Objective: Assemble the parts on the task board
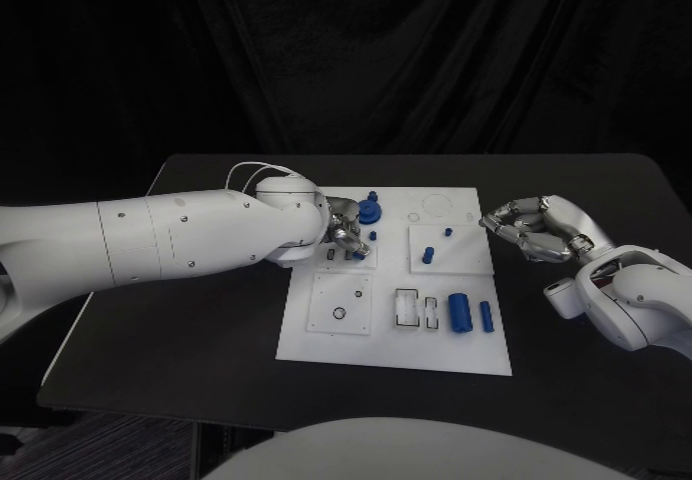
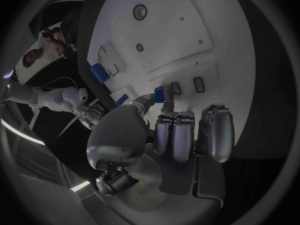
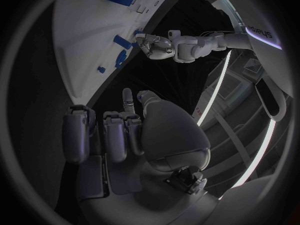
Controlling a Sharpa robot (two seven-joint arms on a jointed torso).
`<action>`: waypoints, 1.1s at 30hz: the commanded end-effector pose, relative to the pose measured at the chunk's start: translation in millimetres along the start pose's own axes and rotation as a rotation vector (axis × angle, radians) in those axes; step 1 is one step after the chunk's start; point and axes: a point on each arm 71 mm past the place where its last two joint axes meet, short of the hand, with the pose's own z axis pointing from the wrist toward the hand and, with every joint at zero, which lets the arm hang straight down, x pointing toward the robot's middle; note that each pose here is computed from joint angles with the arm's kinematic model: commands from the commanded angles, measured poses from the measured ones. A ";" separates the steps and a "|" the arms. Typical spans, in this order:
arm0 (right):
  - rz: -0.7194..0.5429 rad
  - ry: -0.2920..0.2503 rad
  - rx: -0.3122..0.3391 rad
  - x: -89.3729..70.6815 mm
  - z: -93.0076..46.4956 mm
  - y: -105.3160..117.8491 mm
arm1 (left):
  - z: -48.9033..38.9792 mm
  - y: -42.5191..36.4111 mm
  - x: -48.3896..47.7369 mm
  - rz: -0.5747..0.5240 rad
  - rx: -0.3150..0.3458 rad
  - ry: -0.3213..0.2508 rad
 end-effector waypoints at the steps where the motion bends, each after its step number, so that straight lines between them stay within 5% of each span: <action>1: 0.000 0.010 0.019 1.0 -0.5 -2.1 | -0.1 2.6 2.1 0.001 -0.011 0.001; 33: 0.001 0.016 0.030 0.6 -0.3 -3.7 | -5.2 22.8 1.1 -0.013 -0.084 -0.004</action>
